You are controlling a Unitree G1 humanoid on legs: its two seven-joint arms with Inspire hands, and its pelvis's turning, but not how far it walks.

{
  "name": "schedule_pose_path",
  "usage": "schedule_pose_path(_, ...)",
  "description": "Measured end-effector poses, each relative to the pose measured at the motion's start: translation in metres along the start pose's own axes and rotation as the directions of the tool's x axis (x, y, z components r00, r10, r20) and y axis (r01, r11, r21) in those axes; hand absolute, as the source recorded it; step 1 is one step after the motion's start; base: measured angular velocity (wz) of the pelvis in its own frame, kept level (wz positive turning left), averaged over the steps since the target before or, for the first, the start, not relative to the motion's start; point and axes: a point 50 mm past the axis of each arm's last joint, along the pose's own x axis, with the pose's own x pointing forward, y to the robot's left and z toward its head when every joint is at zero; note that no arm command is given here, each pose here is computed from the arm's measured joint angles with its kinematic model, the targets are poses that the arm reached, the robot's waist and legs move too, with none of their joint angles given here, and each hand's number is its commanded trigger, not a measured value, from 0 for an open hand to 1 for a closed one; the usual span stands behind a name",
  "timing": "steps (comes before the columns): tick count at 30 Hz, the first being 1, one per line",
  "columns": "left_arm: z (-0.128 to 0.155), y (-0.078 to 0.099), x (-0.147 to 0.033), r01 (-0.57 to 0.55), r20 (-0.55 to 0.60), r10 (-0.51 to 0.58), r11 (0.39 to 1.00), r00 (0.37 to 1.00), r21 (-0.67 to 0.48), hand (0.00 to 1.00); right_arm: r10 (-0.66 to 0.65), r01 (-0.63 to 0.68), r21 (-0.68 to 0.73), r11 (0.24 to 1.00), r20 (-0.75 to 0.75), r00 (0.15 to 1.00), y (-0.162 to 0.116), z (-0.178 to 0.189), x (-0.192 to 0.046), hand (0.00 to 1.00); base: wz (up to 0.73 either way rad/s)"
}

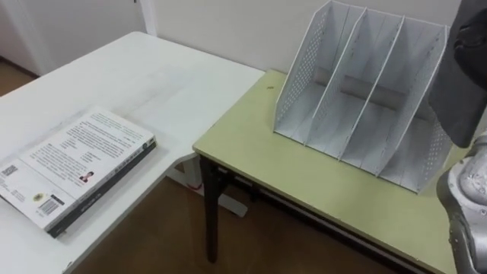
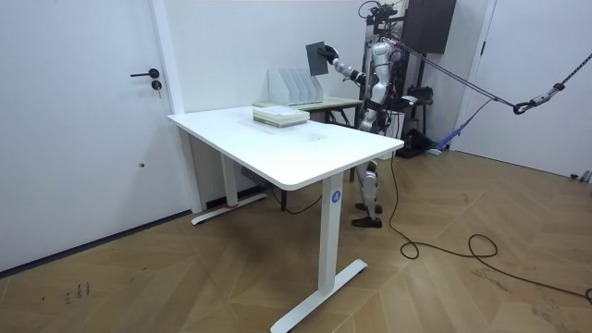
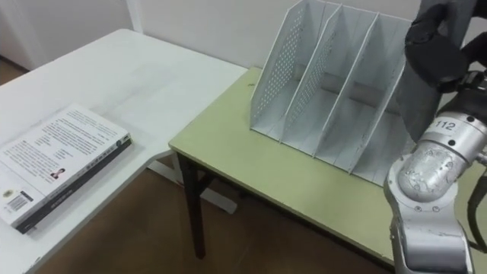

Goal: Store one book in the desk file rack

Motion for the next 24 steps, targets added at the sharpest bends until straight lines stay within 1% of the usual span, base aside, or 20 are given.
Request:
schedule_pose_path(6,0.0,0.0,0.0,0.0,-0.001,0.0,1.0,1.0,-0.002,0.0,0.001,-0.002,-0.019,1.0,-0.028,1.0,0.005,-0.006,0.004,1.0,0.0)
schedule_pose_path(13,-0.001,0.001,0.0,-0.003,-0.001,0.003,1.0,1.0,-0.014,0.0,0.003,-0.006,-0.048,0.999,-0.063,0.998,0.006,-0.012,0.005,1.0,0.0)
schedule_pose_path(17,0.0,0.004,-0.001,-0.005,-0.004,0.005,1.0,1.0,-0.013,0.0,0.001,-0.003,-0.045,0.999,-0.052,0.999,0.01,-0.007,0.014,1.0,0.0)
schedule_pose_path(24,0.0,0.006,-0.002,-0.005,-0.022,0.004,1.0,1.0,-0.015,0.0,-0.006,0.002,-0.097,0.995,-0.042,0.999,0.011,-0.002,0.029,1.0,0.07)
